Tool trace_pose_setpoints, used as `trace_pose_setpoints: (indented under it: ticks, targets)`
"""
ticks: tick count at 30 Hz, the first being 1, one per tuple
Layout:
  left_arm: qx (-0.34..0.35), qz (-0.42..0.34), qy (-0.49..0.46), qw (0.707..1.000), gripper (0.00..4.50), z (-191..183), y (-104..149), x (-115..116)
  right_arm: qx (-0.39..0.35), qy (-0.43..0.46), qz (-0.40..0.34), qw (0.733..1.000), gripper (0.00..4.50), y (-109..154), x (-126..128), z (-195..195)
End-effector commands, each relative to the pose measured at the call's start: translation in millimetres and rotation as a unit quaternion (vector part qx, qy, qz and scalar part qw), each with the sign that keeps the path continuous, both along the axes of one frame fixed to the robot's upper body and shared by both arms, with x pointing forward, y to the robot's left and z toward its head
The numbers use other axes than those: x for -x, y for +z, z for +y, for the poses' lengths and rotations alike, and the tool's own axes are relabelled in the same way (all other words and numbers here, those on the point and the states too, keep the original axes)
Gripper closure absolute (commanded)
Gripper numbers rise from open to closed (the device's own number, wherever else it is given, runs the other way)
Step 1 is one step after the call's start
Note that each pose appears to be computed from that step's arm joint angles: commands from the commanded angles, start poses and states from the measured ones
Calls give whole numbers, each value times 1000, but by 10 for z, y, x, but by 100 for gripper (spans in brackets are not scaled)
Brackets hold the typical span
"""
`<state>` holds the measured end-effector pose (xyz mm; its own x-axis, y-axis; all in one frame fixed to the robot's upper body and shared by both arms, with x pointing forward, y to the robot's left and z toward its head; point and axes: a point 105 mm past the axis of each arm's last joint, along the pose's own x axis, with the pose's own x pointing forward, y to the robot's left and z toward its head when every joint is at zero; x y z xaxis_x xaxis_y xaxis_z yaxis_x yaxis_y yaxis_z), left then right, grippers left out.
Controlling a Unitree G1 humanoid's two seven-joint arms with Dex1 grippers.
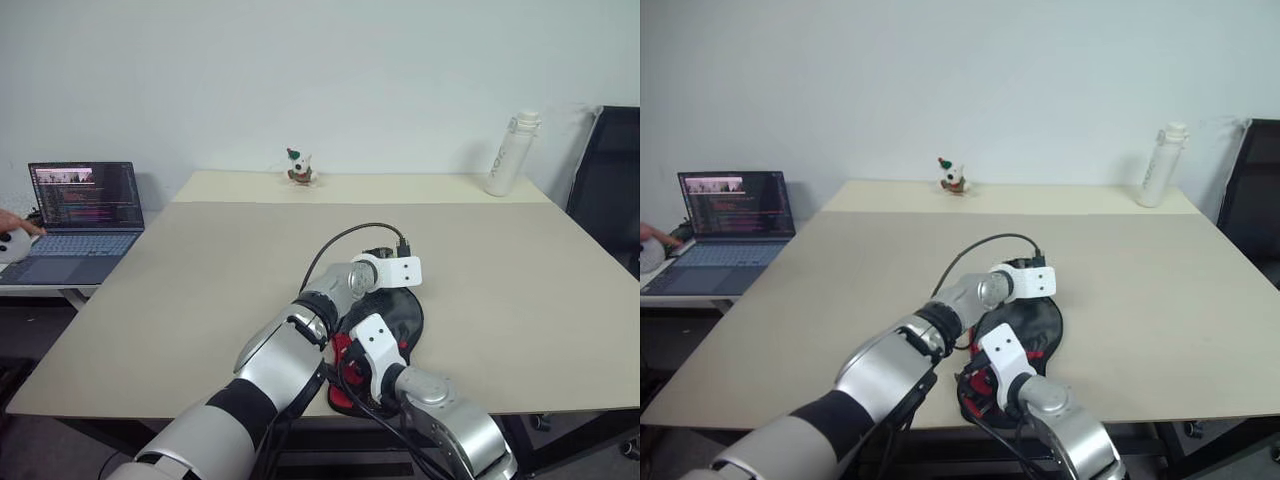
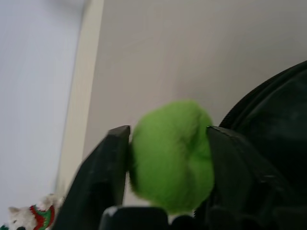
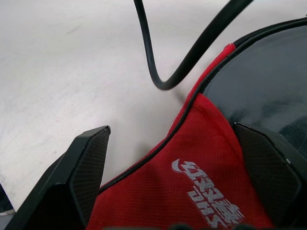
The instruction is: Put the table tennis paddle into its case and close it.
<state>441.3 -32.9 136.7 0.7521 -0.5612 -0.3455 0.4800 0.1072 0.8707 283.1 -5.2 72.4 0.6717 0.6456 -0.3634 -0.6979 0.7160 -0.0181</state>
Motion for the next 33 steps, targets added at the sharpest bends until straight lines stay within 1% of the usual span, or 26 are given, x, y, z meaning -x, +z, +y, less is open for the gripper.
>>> trace_pose_setpoints:
  ticks: [1, 2, 7, 11, 13, 15, 16, 19, 22, 23, 24, 25, 26, 29, 33]
  targets:
    - [27, 10, -21, 999, 30, -74, 38, 43, 50, 9, 126, 991, 0, -604, 198, -48]
    - [36, 18, -24, 999, 2, -86, 33, 56, 50, 9, 124, 991, 0, -596, 179, -53]
    - [123, 51, -26, 991, 2, -82, 176, 51, 45, 9, 108, 993, 0, -479, 53, -112]
    - [222, 73, -8, 972, 2, 77, 413, -37, 34, 19, 97, 994, 0, -333, 22, -193]
    - [274, 88, -3, 958, 2, 191, 528, -77, 34, 26, 89, 995, 0, -256, 21, -256]
    - [300, 98, -11, 949, 2, 279, 595, -83, 36, 31, 82, 995, 0, -194, 28, -305]
    - [320, 106, -16, 941, 2, 337, 642, -87, 35, 35, 80, 996, 0, -155, 34, -338]
    - [403, 144, -13, 904, 2, 669, 752, -122, 20, 62, 63, 996, 0, 48, 86, -405]
    - [477, 193, -9, 857, 2, 1071, 759, -104, 1, 108, 44, 993, 0, 268, 184, -430]
    - [506, 224, -21, 832, 2, 1199, 759, -56, -3, 123, 39, 992, 0, 330, 219, -447]
    - [524, 244, -32, 815, 2, 1270, 765, -10, -4, 132, 36, 991, 0, 367, 239, -462]
    - [533, 264, -45, 802, 2, 1337, 759, 52, -5, 141, 34, 989, 0, 401, 254, -482]
    - [529, 295, -58, 794, 2, 1493, 680, 187, -7, 148, 25, 989, 0, 477, 250, -527]
    - [489, 377, -81, 782, 2, 1739, 432, 656, -10, 159, 1, 987, 0, 658, 206, -662]
    - [448, 438, -92, 774, 2, 1759, 251, 1095, -8, 168, -7, 986, 0, 749, 193, -806]
